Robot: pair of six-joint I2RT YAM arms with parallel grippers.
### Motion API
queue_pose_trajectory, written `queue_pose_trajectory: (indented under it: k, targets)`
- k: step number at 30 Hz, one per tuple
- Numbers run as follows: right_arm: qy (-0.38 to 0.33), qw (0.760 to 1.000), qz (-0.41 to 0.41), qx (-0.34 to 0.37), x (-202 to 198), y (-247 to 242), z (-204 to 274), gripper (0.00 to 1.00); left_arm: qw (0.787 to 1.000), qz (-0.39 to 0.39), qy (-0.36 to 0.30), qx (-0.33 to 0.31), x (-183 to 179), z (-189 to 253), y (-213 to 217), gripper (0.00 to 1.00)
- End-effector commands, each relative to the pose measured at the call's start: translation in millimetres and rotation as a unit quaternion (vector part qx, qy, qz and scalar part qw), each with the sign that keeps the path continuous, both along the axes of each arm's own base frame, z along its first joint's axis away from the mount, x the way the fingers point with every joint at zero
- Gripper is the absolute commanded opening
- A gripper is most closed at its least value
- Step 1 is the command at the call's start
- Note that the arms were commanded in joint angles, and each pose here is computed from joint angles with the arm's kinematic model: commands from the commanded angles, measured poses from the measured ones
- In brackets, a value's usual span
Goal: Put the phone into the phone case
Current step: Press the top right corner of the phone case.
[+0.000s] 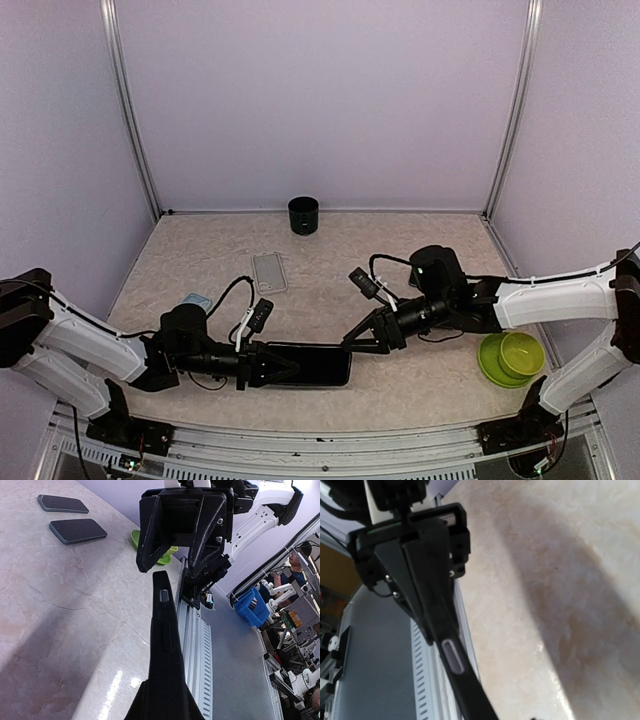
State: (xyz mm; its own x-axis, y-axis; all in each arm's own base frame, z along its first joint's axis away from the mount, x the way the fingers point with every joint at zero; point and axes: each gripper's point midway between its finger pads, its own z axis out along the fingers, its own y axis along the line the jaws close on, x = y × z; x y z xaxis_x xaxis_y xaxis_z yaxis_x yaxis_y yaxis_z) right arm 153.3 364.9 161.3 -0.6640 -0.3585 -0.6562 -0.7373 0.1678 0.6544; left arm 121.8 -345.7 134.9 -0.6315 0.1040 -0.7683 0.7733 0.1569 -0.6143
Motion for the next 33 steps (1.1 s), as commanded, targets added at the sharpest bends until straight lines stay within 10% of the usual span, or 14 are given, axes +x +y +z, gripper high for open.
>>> queue_pose_trajectory:
  k: [1,8,19,29,33]
  targets:
    - [0.0,1.0,0.018,0.011,-4,5,3,0.4,0.998,-0.014,-0.037,-0.054,1,34,-11,0.0]
    - [0.002,1.0,0.018,0.007,-4,6,-2,0.29,0.998,-0.015,-0.036,-0.055,1,34,-12,0.0]
    - [-0.001,1.0,0.002,-0.017,2,6,-15,0.41,0.997,-0.028,-0.039,-0.059,-3,36,-12,0.0]
    - [-0.001,1.0,0.025,-0.015,-7,8,-17,0.0,0.998,-0.025,-0.041,-0.046,-1,33,-12,0.0]
    - [0.027,0.998,0.061,0.014,-21,4,-8,0.0,0.998,-0.032,-0.05,-0.018,-2,19,-12,0.0]
